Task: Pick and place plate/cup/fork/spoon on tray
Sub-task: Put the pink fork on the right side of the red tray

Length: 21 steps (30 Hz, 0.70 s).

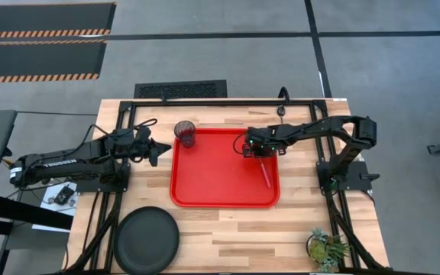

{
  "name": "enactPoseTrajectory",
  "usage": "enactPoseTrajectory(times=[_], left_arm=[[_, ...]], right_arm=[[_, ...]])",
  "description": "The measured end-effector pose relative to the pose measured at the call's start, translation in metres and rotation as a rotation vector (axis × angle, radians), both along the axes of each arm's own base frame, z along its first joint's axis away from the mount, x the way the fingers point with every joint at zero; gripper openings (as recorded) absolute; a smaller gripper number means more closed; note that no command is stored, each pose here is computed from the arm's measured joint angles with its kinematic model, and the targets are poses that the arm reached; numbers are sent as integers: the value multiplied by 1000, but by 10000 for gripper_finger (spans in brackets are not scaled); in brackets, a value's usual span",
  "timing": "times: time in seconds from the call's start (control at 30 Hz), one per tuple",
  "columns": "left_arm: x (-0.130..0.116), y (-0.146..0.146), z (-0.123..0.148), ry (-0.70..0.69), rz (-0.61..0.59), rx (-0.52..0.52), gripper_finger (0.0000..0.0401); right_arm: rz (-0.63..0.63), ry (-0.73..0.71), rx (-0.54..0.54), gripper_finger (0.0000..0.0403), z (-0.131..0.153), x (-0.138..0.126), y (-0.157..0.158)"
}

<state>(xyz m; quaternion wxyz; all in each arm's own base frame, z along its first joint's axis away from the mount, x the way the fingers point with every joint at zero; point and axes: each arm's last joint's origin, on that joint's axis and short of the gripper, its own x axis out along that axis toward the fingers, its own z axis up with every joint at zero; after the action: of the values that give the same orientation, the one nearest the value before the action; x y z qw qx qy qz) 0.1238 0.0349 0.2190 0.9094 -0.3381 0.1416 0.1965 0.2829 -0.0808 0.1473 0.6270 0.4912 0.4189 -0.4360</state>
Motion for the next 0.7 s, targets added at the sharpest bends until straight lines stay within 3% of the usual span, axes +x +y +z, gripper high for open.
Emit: enactPoseTrajectory(times=[0.17,0.37,0.53,0.7], left_arm=[[0,0,0,0,0,0,0],[1,0,2,-21,-7,3,0],[6,2,9,-95,6,29,0],[21,6,21,-49,-1,66,8]], right_arm=[[-14,-30,-50,13,7,0,-1],[-92,-171,-126,20,33,1,1],[-216,-473,-275,7,76,13,8],[-256,-571,-429,6,121,34,8]])
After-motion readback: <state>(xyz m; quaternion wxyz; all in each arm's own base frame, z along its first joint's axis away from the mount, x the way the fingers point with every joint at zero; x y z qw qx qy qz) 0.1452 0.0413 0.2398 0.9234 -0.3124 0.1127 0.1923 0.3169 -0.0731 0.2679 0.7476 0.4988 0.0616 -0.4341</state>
